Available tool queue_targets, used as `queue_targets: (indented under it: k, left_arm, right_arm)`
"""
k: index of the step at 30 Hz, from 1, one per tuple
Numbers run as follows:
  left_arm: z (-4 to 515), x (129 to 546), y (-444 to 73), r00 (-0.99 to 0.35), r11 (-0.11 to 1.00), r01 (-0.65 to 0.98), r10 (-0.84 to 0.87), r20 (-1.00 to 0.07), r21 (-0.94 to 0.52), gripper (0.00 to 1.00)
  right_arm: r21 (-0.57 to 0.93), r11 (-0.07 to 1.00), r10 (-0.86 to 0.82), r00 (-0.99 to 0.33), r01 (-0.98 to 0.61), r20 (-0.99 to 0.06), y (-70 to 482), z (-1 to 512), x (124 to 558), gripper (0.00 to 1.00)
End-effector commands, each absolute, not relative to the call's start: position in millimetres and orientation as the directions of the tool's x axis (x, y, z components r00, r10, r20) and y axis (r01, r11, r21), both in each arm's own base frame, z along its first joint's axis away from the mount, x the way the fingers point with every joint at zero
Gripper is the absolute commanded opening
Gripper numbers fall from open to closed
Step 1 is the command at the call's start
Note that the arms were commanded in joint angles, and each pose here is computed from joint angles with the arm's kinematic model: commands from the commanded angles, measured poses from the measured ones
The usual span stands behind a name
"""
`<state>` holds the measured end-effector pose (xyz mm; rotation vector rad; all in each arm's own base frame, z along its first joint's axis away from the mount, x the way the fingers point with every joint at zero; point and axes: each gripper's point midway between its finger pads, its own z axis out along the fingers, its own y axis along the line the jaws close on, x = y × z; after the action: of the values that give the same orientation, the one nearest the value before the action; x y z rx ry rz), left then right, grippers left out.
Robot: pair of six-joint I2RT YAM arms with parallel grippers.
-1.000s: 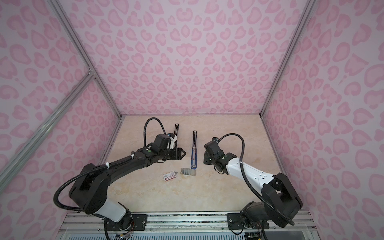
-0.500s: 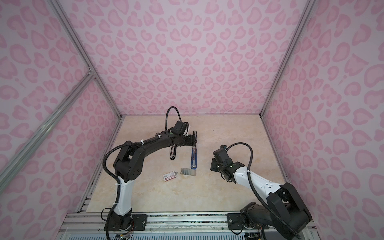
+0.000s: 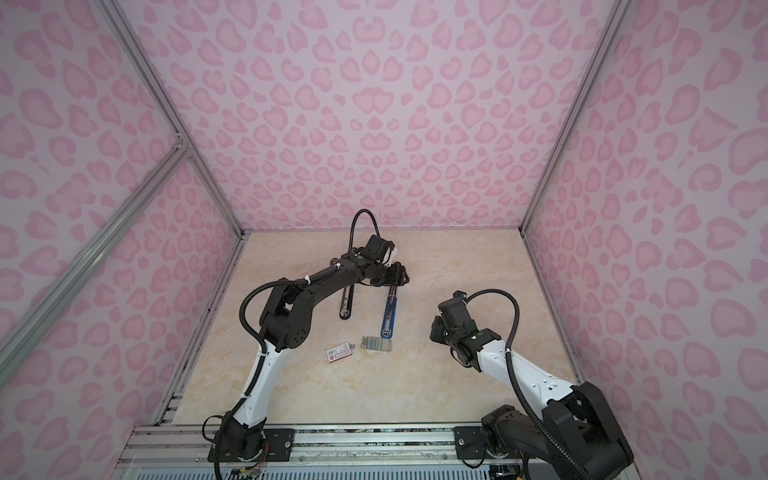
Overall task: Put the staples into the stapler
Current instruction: 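Grasp the blue stapler's far end with the left gripper and swing it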
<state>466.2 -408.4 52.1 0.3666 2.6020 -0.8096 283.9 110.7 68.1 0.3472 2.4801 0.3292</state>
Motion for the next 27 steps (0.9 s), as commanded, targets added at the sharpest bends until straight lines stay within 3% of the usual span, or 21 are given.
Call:
queue_targets:
  k: [1, 15, 27]
  left_arm:
    - [56.4, 453.8, -431.3, -0.886, 0.747, 0.407, 0.182, -0.426, -0.526, 0.74]
    - [49.2, 369.5, -491.7, -0.839, 0.585, 0.543, 0.411, -0.357, -0.602, 0.73]
    - [76.3, 368.0, -465.9, -0.725, 0.621, 0.679, 0.482, -0.492, -0.392, 0.73]
  right_arm:
    - [0.312, 0.931, 0.332, -0.786, 0.187, -0.521, 108.4, 62.9, 281.3, 0.5]
    - [0.345, 0.886, 0.459, -0.694, 0.31, -0.554, 71.3, 65.4, 274.7, 0.5]
    - [0.454, 0.818, 0.569, -0.611, 0.352, -0.551, 46.6, 78.0, 289.2, 0.56]
